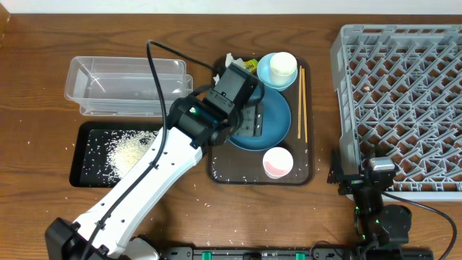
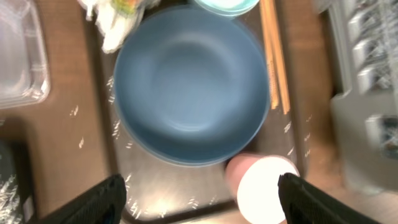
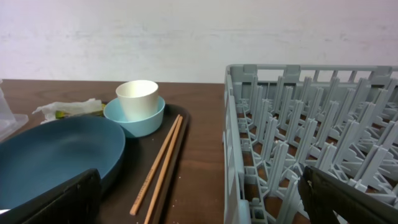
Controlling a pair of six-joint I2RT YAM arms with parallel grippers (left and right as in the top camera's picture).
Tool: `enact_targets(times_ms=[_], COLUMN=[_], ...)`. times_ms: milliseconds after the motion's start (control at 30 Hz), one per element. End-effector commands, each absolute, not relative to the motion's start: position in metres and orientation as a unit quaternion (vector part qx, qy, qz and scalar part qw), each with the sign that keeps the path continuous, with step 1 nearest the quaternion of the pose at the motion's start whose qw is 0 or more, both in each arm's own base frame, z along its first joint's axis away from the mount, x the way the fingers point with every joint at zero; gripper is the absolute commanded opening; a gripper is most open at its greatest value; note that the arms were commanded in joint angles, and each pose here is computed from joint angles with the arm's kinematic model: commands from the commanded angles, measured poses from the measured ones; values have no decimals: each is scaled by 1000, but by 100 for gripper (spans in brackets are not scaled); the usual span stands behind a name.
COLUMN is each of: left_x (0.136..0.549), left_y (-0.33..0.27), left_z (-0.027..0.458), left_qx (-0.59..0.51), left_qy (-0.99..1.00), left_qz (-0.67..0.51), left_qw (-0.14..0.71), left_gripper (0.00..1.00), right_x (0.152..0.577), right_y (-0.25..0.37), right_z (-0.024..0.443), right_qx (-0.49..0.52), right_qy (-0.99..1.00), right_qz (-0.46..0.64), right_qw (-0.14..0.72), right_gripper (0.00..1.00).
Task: Sort waste into correct bins and load items into the dishwasher rack
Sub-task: 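Carry the teal plate back and set it on the brown tray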
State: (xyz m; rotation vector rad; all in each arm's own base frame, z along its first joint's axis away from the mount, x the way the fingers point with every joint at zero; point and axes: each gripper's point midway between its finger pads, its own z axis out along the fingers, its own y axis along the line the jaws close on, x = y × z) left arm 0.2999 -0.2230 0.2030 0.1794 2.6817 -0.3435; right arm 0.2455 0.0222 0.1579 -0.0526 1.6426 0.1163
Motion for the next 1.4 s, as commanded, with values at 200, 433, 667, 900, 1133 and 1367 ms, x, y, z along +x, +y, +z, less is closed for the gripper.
enact_targets(times_ms=[200, 433, 667, 900, 1133, 1367], left_x=[264, 223, 244, 276, 281, 276], left_y=[-233, -275, -267, -258, -263, -255], left_z=[182, 189, 186, 194, 197, 192], left_qx=[95, 264, 276, 200, 200, 200], left_qy=[976, 933, 936, 948, 944, 949], left_qz=[-136, -226, -152, -134, -141, -126], left_qw=[138, 95, 157, 210, 222, 208], left_gripper=[81, 81, 81, 82, 82, 89], right_x=[245, 245, 245, 245, 245, 245], right_y=[20, 20, 20, 20, 20, 20], right_z=[157, 157, 157, 157, 157, 157], right_qx=[-23, -24, -24, -23, -23, -24], right_qy=[732, 732, 732, 732, 732, 732], right_qz=[44, 44, 44, 44, 44, 44], right_qw=[680, 680, 680, 680, 680, 680], right_gripper=[99, 99, 98, 99, 99, 99])
